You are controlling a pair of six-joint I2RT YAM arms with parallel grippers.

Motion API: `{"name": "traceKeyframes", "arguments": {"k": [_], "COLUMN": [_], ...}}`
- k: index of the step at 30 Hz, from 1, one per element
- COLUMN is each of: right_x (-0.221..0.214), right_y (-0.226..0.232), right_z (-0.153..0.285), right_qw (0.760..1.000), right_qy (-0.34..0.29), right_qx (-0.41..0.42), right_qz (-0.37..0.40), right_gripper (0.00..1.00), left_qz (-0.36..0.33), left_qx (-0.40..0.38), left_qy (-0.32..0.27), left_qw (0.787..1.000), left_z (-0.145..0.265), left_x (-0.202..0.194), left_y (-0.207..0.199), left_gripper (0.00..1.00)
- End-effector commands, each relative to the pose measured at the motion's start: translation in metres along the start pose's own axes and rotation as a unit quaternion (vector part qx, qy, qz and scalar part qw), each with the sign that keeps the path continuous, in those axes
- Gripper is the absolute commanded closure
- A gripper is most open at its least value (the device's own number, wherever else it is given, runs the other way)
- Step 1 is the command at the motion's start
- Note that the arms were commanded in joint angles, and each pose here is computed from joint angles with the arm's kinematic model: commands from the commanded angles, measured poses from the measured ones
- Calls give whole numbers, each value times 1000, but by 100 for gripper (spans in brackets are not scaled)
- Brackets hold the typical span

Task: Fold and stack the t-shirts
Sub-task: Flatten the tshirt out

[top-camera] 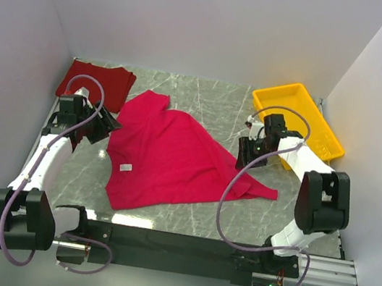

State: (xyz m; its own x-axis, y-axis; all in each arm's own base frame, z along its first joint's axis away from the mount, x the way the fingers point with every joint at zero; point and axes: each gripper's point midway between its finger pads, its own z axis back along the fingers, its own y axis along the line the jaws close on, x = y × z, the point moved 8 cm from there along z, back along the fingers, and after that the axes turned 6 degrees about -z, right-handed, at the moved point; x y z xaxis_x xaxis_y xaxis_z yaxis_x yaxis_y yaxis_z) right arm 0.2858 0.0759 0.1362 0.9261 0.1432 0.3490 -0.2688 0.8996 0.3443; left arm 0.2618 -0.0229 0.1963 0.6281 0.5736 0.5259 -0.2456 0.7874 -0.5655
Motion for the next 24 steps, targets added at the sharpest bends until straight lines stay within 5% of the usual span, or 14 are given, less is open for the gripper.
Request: {"name": "traceKeyframes", "arguments": {"k": [1, 7, 13, 24], "right_x": [-4, -1, 11, 42], "right_y": [-4, -4, 0, 46], "right_z": [-12, -16, -5, 73], "right_qw": [999, 999, 1000, 974], "right_qy": [24, 27, -17, -191], "right_qx": [-6, 4, 1, 86], "right_qz": [-33, -40, -21, 81], "right_gripper": [46, 60, 100, 100], "left_qz": [-6, -4, -2, -5], "left_qx": [-19, -17, -17, -17], "left_qy": [-15, -16, -16, -15], "left_qw": [1000, 1000, 1000, 1000], "left_z": [3, 4, 4, 3], "left_x": [7, 4, 1, 5], "left_y": [-6, -4, -3, -4], "left_gripper": [33, 33, 33, 33]}}
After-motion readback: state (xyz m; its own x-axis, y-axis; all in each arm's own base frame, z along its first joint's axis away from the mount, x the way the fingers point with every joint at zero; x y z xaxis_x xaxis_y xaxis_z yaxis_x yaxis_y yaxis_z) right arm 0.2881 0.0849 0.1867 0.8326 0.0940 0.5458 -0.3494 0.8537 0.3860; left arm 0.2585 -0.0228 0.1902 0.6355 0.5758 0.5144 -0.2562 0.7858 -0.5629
